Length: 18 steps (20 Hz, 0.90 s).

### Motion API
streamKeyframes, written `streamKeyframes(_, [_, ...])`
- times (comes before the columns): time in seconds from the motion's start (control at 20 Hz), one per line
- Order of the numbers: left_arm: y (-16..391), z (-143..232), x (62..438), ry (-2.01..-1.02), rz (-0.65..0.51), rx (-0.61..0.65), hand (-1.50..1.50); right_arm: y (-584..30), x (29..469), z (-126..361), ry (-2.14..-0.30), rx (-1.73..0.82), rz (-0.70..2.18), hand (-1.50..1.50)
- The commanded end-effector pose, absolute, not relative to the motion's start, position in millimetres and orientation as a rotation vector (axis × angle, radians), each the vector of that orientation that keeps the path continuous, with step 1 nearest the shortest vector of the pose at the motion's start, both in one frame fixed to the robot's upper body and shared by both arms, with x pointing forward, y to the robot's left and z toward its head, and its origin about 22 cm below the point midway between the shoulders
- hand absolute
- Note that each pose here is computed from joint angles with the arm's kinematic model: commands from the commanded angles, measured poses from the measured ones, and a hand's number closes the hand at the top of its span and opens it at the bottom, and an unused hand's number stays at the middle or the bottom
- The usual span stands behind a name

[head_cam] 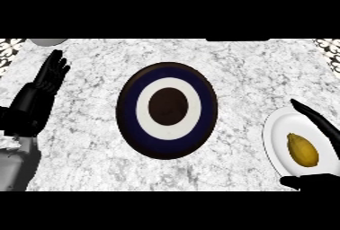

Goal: Pick the lemon from the plate and place it in the plate

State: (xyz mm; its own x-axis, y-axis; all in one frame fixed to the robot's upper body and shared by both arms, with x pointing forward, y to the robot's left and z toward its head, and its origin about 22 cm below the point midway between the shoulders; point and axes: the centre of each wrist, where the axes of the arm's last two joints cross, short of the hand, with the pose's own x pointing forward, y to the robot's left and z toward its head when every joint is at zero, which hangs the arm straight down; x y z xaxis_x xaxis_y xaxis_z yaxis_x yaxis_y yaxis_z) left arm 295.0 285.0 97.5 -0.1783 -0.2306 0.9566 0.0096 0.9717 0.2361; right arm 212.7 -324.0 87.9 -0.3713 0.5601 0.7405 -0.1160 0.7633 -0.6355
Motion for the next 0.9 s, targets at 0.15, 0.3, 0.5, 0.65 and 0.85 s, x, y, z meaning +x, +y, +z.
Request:
streamKeyframes(0.15, [278,102,292,-1.754,-0.253,0.159,0.00,-342,213,151,-1.384,-0.601,1.081,-1.50])
streamKeyframes(0.3, [281,101,295,-1.748,-0.238,0.153,0.00,-338,210,174,-1.204,-0.639,1.223,-1.50])
streamKeyframes(0.5, [285,109,303,-1.747,-0.235,0.141,0.00,-324,206,162,-1.008,-0.607,1.286,-1.50])
streamKeyframes(0.65, [277,118,294,-1.749,-0.248,0.129,0.00,-307,213,173,-0.982,-0.611,1.278,-1.50])
streamKeyframes(0.85, [279,106,300,-1.738,-0.238,0.120,0.00,-322,233,149,-0.950,-0.672,1.277,-1.50])
